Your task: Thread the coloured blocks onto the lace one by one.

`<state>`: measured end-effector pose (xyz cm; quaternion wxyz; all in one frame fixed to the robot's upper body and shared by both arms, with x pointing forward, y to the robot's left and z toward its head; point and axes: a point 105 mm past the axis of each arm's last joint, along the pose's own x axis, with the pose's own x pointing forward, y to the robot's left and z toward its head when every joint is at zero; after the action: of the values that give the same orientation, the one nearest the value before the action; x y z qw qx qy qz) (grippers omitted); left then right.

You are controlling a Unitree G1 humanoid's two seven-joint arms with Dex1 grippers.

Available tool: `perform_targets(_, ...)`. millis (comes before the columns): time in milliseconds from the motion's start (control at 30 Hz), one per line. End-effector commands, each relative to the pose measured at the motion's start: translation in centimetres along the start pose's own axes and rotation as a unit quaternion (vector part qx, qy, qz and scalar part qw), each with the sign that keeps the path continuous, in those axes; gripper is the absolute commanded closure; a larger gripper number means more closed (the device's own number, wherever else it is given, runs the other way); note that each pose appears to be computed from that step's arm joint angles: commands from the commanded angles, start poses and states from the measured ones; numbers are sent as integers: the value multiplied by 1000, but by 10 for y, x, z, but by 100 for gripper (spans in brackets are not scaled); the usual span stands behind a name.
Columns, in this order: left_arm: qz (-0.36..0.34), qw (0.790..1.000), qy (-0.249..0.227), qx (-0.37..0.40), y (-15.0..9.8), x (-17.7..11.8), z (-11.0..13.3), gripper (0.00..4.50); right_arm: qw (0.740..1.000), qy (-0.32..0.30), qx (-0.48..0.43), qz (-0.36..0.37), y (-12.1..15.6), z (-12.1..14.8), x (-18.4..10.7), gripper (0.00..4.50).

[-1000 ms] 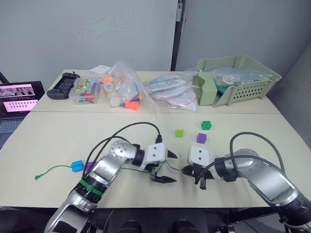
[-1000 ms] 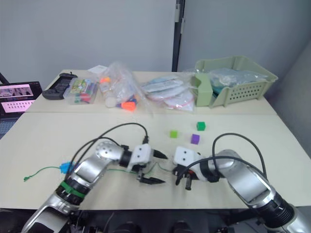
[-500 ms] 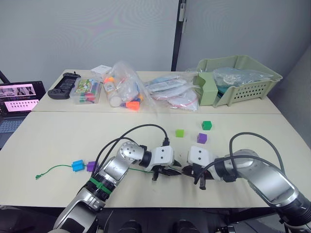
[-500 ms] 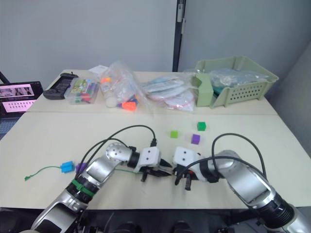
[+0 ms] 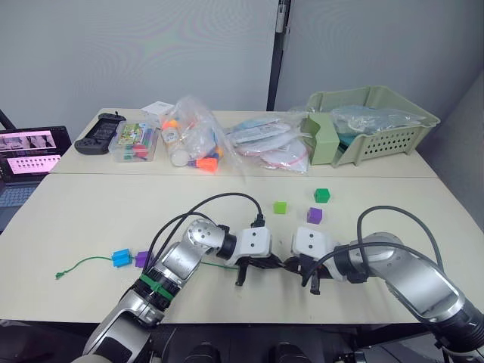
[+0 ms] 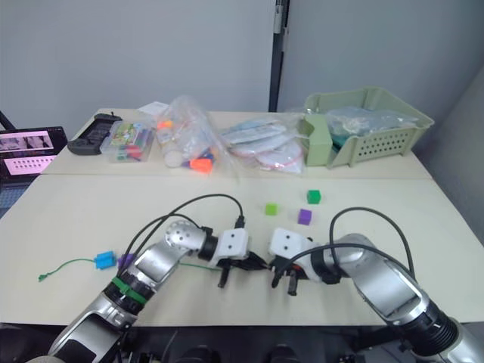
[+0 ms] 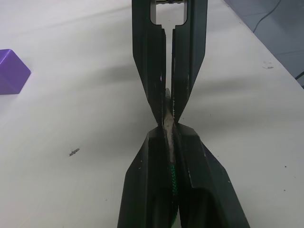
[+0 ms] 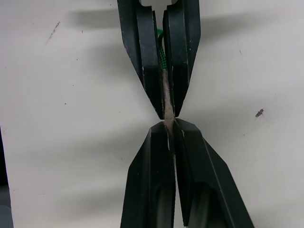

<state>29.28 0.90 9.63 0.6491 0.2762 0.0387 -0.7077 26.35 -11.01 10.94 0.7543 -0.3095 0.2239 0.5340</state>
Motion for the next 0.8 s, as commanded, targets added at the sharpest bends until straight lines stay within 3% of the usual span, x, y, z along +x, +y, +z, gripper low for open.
perform_targets(33,19,1000,-5,10,9,-9,4,448,1000,-4,-14,-5,0,5,-4,450)
perform_targets(167,23,1000,-4,7,10,-12,3,448,1000,-8,-10,-9,1,6,-4,450)
perform_targets(500,33,999,-8,-16,8,-26,-4,450,994,-55,44,-89,-3,5,-39,124)
perform_targets(633,39,999,-18,-26,7,-30,-5,450,978,-68,94,-171,-19,-6,-50,124)
perform_targets(700,43,998,-21,-34,5,-33,-6,450,949,-76,147,-269,-36,-24,-55,124)
perform_targets(800,46,998,-20,-37,4,-35,-7,450,920,-83,187,-336,-42,-35,-55,124)
